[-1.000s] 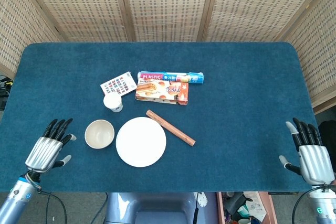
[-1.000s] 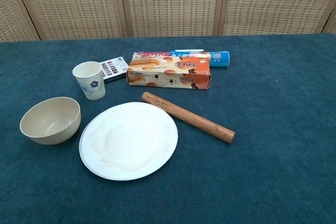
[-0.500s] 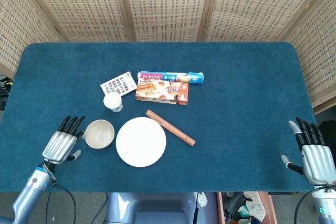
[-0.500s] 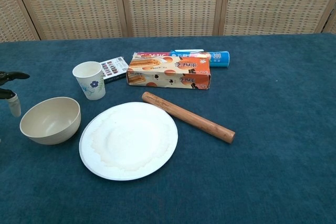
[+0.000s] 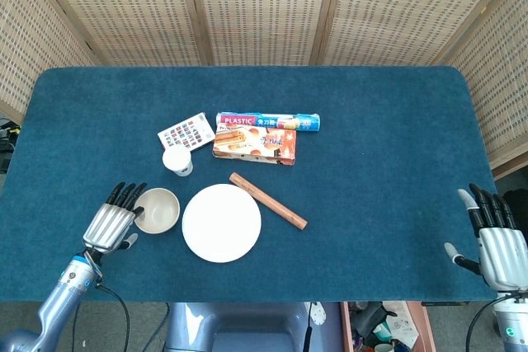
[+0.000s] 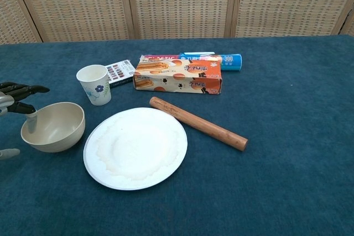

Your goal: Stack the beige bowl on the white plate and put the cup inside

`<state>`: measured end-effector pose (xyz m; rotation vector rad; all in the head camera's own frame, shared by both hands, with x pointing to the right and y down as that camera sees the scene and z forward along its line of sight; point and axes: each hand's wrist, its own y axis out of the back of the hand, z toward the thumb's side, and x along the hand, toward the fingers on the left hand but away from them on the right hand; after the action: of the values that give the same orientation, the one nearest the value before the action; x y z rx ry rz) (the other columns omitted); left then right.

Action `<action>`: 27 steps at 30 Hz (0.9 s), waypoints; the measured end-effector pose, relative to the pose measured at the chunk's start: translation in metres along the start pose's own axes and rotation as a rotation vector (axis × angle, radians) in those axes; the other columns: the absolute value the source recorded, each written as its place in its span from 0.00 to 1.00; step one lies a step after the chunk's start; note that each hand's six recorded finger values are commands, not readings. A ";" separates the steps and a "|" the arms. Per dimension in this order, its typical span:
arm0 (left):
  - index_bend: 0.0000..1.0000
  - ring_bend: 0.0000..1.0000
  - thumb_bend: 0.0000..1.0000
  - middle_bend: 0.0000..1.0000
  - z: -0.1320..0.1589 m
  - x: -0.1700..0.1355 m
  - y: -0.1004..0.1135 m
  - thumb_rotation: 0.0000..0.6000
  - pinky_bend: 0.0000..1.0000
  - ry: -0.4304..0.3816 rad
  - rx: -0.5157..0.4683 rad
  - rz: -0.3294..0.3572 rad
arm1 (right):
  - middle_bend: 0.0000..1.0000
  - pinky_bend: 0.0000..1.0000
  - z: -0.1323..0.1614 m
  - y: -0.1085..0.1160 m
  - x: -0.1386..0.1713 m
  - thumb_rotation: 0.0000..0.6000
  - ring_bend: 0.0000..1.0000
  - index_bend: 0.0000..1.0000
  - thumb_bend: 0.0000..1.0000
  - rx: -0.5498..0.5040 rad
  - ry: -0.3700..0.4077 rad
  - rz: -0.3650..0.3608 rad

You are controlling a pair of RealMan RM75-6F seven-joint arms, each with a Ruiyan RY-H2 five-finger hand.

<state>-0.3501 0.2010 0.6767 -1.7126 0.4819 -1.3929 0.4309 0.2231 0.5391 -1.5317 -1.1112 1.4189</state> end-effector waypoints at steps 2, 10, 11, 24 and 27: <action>0.52 0.00 0.27 0.00 0.002 0.003 -0.001 1.00 0.00 -0.002 0.007 0.003 | 0.00 0.00 0.000 0.000 0.000 1.00 0.00 0.03 0.20 -0.002 -0.001 -0.001; 0.58 0.00 0.34 0.02 0.005 0.009 0.002 1.00 0.00 -0.004 0.010 0.014 | 0.00 0.00 0.000 0.002 0.001 1.00 0.00 0.03 0.20 -0.006 0.001 -0.008; 0.58 0.00 0.35 0.02 0.005 0.009 0.001 1.00 0.00 -0.004 0.011 0.013 | 0.00 0.00 0.000 0.002 0.001 1.00 0.00 0.03 0.20 -0.007 0.002 -0.009; 0.62 0.00 0.37 0.03 0.008 0.011 0.003 1.00 0.00 -0.008 0.030 0.020 | 0.00 0.00 0.000 0.003 0.001 1.00 0.00 0.03 0.20 -0.013 0.006 -0.014; 0.63 0.00 0.37 0.04 0.008 0.010 0.006 1.00 0.00 -0.011 0.033 0.031 | 0.00 0.00 0.001 0.003 0.001 1.00 0.00 0.03 0.20 -0.014 0.006 -0.014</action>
<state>-0.3379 0.1933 0.6778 -1.6790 0.4745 -1.3615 0.4306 0.2235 0.5357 -1.5343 -1.1288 1.3984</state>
